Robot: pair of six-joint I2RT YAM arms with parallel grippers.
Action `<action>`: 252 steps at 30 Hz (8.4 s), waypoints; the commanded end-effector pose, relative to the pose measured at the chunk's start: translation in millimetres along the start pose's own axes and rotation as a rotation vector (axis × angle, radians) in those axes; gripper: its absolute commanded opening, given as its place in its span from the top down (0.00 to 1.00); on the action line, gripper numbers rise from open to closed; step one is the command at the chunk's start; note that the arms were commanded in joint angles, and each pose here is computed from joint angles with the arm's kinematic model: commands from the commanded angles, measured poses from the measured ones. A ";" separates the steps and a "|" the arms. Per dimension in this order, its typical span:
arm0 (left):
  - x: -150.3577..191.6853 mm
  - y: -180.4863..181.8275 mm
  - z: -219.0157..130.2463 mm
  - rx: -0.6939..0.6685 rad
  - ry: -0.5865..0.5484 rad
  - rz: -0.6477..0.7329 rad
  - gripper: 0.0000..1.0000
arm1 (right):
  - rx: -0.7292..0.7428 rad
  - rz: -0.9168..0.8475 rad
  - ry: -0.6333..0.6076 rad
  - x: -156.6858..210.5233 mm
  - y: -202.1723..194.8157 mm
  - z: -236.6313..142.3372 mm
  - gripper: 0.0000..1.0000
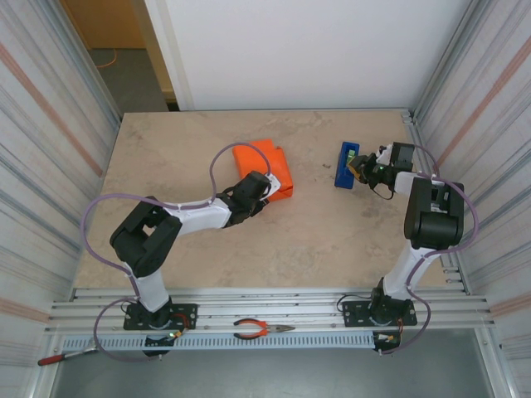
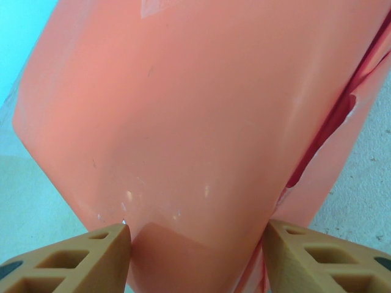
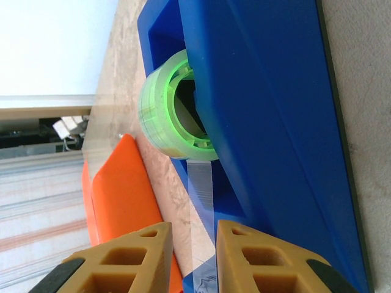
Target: Wrap the gift box in paper
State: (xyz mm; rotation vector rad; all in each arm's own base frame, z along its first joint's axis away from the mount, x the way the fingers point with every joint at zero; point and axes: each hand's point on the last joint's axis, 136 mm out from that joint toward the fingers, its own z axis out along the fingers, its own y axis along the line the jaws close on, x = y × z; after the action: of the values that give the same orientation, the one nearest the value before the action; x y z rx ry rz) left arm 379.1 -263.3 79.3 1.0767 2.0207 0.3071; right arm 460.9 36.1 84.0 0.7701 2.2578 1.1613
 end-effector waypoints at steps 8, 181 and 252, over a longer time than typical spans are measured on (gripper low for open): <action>6.9 -13.3 4.6 0.038 0.028 0.016 0.42 | -0.025 0.023 0.012 -3.9 0.0 3.8 0.79; 4.7 -16.5 -0.8 0.025 0.013 0.049 0.45 | -0.199 -0.233 0.200 178.2 74.1 -1.3 1.00; 14.9 52.5 -75.4 0.152 -0.104 -0.869 0.07 | 0.002 -0.270 0.151 183.9 61.4 -10.5 0.56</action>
State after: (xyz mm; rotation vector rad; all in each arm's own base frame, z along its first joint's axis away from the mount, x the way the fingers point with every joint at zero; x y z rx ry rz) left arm 342.6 -205.0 136.7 0.2343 2.2468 -0.3089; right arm 332.4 179.1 89.6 0.4061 2.4434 1.0527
